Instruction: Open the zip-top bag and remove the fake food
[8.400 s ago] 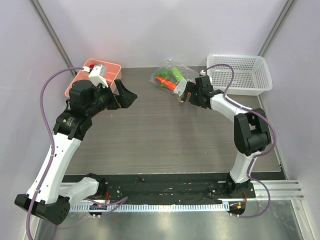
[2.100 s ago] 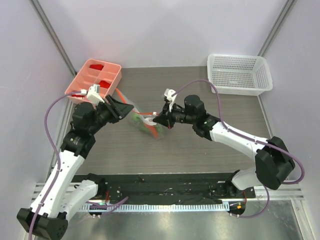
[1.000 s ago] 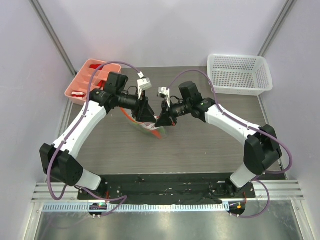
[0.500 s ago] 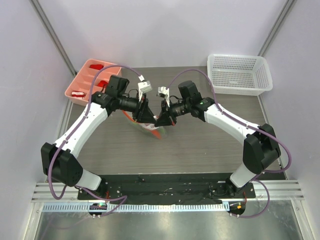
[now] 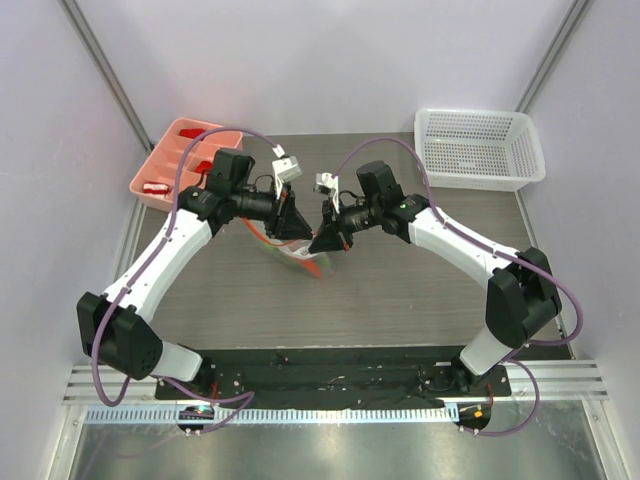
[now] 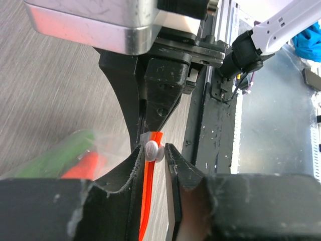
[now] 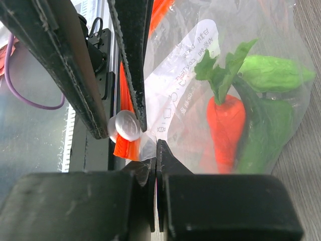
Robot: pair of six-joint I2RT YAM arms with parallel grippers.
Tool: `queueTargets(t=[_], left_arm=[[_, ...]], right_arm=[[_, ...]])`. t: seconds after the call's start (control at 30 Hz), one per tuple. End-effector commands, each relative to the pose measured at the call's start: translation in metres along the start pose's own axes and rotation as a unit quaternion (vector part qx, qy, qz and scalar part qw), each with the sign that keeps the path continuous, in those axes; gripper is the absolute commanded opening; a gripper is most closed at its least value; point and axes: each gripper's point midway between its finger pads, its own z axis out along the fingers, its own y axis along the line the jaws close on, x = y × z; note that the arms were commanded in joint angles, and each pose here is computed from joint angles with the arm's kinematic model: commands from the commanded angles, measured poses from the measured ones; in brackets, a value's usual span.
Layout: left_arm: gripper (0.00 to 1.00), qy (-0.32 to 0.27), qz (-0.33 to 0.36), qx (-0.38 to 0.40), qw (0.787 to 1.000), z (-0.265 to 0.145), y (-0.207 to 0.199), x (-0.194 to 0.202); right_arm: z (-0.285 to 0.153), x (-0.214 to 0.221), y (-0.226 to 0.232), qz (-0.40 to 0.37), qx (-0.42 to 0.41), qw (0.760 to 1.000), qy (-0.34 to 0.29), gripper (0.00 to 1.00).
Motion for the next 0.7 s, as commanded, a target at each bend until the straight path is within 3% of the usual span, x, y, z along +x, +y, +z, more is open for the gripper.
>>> queueTargets(t=[0.0,0.17,0.23,0.3,0.33,0.63,0.67], left_arm=[[0.20,-0.018,0.018,-0.003,1.000,-0.0020,-0.0049,-0.0123],[0.18,-0.018,0.018,-0.012,1.000,-0.0032,-0.0027,-0.0123],[0.31,-0.018,0.013,-0.013,1.000,-0.0031,-0.0026,-0.0120],[0.51,-0.016,0.013,-0.012,1.000,-0.0029,-0.0034,-0.0103],[0.52,-0.017,0.016,-0.011,1.000,-0.0038,-0.0042,-0.0102],[0.31,-0.012,0.008,-0.020,1.000,-0.0014,0.0016,-0.0078],[0.24,-0.011,0.005,-0.029,1.000,-0.0014,0.0050,-0.0071]], right_arm=[[-0.0011,-0.0223,0.0030,-0.020,-0.009,1.000,-0.021,0.01],[-0.0012,-0.0267,0.0060,-0.021,-0.019,0.999,-0.030,0.01],[0.0004,-0.0257,0.0053,-0.018,-0.020,0.999,-0.030,0.01],[0.0012,-0.0253,0.0038,-0.017,-0.019,0.999,-0.029,0.01],[0.0011,-0.0249,0.0029,-0.016,-0.018,0.999,-0.029,0.01],[0.0007,-0.0272,0.0070,-0.017,-0.025,0.999,-0.033,0.01],[0.0008,-0.0276,0.0082,-0.016,-0.027,0.999,-0.033,0.01]])
